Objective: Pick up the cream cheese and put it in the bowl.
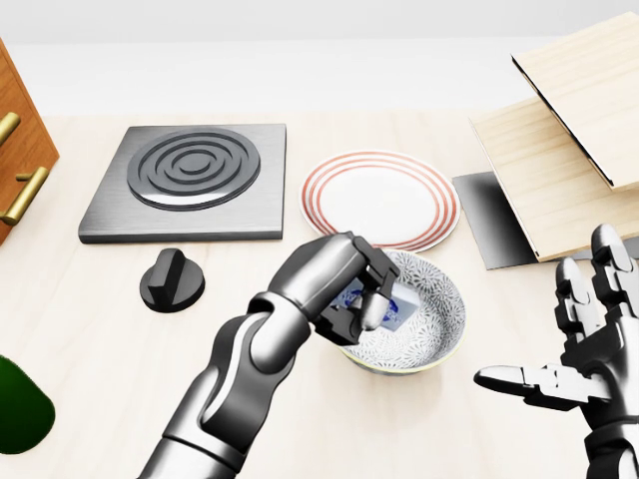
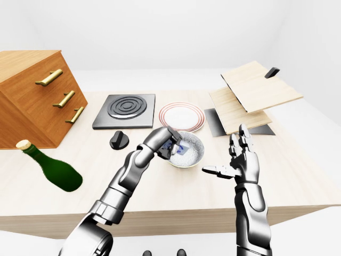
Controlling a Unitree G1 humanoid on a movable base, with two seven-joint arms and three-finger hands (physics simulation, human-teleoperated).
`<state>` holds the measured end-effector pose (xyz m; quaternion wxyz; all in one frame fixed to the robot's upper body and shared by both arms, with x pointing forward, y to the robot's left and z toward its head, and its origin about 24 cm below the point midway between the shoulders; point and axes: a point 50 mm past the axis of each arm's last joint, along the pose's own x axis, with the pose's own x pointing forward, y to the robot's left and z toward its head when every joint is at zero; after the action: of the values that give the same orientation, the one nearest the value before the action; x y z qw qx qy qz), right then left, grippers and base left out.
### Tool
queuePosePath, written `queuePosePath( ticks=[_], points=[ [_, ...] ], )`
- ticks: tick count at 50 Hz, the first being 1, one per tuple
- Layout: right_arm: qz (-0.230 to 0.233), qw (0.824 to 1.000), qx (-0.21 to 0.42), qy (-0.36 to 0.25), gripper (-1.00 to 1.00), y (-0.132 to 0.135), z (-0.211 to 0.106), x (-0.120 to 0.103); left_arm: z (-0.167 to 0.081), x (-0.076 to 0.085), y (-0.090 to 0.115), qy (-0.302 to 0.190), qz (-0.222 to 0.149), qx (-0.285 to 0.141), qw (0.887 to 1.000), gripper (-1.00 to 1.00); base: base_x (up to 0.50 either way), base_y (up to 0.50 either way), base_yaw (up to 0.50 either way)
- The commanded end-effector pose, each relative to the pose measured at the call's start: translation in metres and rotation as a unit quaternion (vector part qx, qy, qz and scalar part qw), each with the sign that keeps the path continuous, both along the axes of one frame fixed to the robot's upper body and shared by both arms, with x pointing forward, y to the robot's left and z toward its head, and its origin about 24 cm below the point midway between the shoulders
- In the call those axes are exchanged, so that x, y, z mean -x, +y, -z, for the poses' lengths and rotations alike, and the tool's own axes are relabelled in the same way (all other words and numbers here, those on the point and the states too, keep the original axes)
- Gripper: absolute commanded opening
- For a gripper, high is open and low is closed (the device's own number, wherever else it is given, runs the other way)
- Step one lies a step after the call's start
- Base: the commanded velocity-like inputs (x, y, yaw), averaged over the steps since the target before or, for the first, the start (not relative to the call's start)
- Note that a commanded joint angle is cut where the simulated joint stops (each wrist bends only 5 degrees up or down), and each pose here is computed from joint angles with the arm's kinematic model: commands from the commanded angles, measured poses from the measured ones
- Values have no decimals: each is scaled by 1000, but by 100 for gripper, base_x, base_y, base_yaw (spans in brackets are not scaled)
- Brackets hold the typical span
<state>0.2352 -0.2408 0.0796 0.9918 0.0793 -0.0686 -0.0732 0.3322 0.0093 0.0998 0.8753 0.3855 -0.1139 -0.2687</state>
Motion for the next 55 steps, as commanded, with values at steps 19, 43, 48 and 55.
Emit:
queuePosePath(
  ticks=[19,43,48,55],
  points=[
    [-3,1000,-3,-2,100,-1,1,2,12,-4,-4,-15,-29,-37,999,-100,0,0,0],
    [-7,1000,-3,-3,100,0,2,2,9,-7,-5,-25,-35,-41,998,100,0,0,0],
    [-9,1000,-2,-2,100,1,3,2,7,-8,-5,-29,-36,-40,998,100,0,0,0],
    [-10,1000,0,0,100,2,4,1,-16,-11,-6,-48,-23,-17,998,100,0,0,0]
  ],
)
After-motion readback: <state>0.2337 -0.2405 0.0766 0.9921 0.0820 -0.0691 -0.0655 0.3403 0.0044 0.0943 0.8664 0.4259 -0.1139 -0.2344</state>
